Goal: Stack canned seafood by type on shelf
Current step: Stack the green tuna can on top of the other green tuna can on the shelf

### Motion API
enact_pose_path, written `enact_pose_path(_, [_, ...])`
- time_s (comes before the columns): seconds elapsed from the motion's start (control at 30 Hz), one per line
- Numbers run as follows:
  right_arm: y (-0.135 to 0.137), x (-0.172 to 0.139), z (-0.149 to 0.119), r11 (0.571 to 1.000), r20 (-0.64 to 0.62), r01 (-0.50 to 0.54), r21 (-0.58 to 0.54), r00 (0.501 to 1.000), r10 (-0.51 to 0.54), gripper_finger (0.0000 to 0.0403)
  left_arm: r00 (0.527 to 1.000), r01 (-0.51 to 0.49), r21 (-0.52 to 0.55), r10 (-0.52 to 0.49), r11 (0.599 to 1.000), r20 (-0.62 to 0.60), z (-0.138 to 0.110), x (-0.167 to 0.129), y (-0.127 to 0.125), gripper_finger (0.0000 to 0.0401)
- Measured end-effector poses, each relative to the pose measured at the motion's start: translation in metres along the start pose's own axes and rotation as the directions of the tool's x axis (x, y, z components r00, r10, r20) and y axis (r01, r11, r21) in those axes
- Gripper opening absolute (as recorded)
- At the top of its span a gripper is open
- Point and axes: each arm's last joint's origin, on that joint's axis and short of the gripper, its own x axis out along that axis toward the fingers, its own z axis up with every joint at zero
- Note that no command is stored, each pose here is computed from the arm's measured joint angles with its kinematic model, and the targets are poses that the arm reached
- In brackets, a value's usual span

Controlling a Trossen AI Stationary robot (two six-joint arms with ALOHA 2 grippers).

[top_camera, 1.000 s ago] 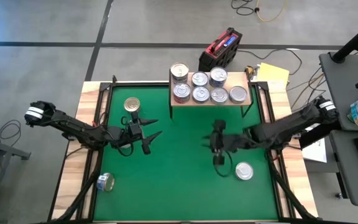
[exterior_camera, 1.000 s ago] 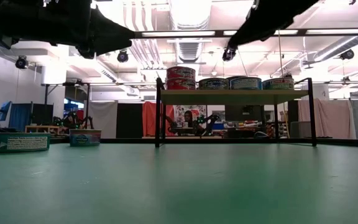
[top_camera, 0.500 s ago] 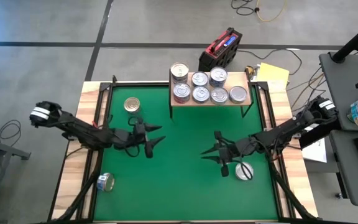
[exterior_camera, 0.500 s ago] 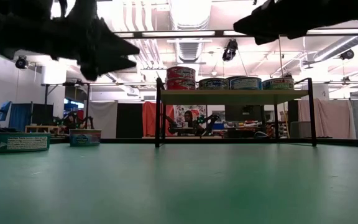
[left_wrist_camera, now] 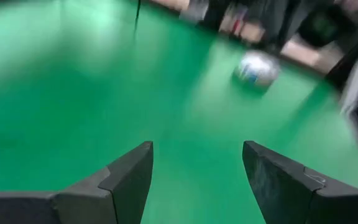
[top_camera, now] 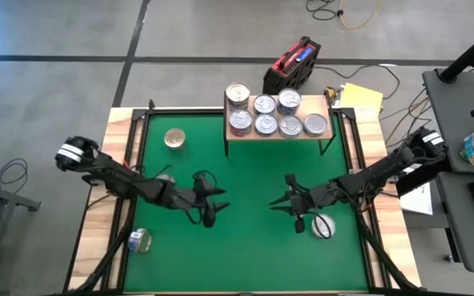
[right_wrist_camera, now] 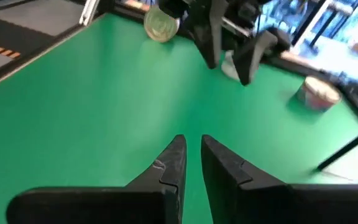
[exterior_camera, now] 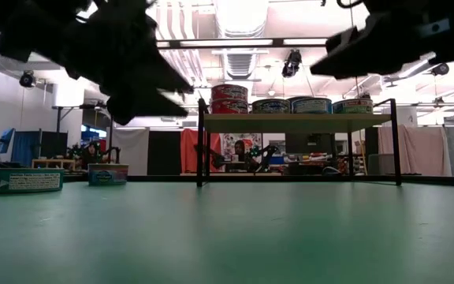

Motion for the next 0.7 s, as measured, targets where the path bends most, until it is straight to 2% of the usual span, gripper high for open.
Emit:
enact_pose_path(0.13, [0.001, 0.0, -0.007, 0.995, -0.065, -0.004, 0.095, 0.998, 0.01, 0.0038, 0.976, -0.12, 0.011, 0.12, 0.993, -0.18, 0.002, 0.01, -0.007, 0.0233])
enact_pose_path(0.23, [0.002, -0.002, -0.012, 0.977, -0.179, 0.012, 0.213, 0.983, 0.027, 0.0038, 0.951, -0.179, 0.047, 0.185, 0.983, -0.247, 0.001, 0.016, -0.01, 0.0233])
enact_pose_path(0.3, [0.001, -0.006, -0.016, 0.951, -0.307, 0.057, 0.304, 0.951, 0.042, 0.0038, 0.947, -0.184, 0.064, 0.194, 0.981, -0.258, 0.001, 0.02, -0.012, 0.0233])
enact_pose_path(0.37, [0.001, -0.01, -0.019, 0.918, -0.436, 0.122, 0.377, 0.898, 0.06, 0.0038, 0.945, -0.183, 0.079, 0.197, 0.98, -0.261, -0.001, 0.022, -0.013, 0.0233])
enact_pose_path(0.47, [0.001, -0.018, -0.018, 0.88, -0.576, 0.217, 0.423, 0.814, 0.076, 0.0038, 0.943, -0.183, 0.097, 0.202, 0.978, -0.264, -0.003, 0.024, -0.013, 0.0233])
enact_pose_path(0.6, [0.002, -0.025, -0.005, 0.86, -0.662, 0.267, 0.434, 0.743, 0.103, 0.0038, 0.94, -0.194, 0.127, 0.221, 0.973, -0.259, -0.004, 0.025, -0.013, 0.0233])
enact_pose_path(0.7, [0.005, -0.027, 0.016, 0.841, -0.651, 0.241, 0.483, 0.742, 0.161, 0.0038, 0.94, -0.194, 0.137, 0.224, 0.971, -0.257, -0.004, 0.025, -0.013, 0.0233])
